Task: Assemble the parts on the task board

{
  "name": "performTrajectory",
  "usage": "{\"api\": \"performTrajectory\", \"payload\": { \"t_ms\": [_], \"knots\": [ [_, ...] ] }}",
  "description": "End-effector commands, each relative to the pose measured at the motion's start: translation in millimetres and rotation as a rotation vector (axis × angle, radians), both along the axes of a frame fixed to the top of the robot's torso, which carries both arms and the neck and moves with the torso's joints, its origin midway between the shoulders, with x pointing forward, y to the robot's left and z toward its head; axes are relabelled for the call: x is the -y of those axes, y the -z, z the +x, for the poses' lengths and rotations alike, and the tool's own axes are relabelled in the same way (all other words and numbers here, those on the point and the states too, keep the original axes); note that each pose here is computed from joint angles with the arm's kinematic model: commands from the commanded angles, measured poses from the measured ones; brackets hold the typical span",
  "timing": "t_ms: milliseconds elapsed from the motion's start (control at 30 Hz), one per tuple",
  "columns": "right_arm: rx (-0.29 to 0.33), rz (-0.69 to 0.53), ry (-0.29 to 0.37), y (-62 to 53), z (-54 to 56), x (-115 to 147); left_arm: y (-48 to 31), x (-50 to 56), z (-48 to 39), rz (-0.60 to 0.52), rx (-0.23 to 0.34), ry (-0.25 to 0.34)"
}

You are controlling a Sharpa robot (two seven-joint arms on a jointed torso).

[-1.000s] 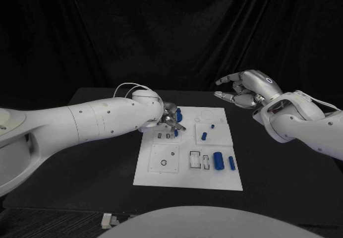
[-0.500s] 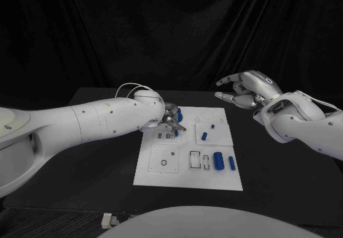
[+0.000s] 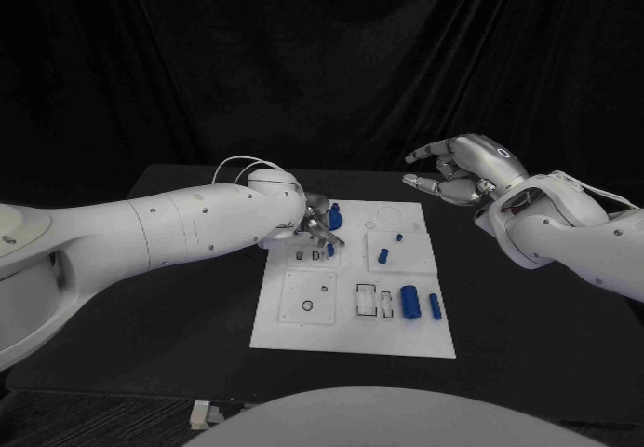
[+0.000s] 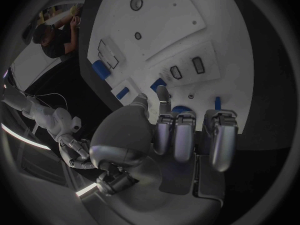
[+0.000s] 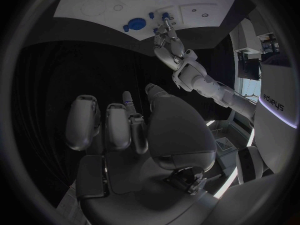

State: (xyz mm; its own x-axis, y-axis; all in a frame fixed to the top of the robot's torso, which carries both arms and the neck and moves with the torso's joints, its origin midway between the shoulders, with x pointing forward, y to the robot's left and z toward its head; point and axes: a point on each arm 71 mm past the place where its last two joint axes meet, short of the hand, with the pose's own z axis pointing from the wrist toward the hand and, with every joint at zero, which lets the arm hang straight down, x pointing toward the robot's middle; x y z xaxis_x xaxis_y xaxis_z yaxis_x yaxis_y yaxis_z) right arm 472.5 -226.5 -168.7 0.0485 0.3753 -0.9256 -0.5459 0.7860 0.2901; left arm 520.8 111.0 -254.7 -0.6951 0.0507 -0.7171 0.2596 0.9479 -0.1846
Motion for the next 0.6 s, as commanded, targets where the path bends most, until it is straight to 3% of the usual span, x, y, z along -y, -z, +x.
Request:
{"api": "performTrajectory", "payload": {
  "t_ms": [33,600],
  "knots": [
    [-0.019,-0.006,0.018,2.4,1.0,0.9,1.5,0.8,-0.2,0.011,-0.01,0.0],
    [-0.036,-0.014,0.026,4.2,1.9,1.6,9.6,0.3,-0.7,0.033,-0.036,-0.005]
  ]
}}
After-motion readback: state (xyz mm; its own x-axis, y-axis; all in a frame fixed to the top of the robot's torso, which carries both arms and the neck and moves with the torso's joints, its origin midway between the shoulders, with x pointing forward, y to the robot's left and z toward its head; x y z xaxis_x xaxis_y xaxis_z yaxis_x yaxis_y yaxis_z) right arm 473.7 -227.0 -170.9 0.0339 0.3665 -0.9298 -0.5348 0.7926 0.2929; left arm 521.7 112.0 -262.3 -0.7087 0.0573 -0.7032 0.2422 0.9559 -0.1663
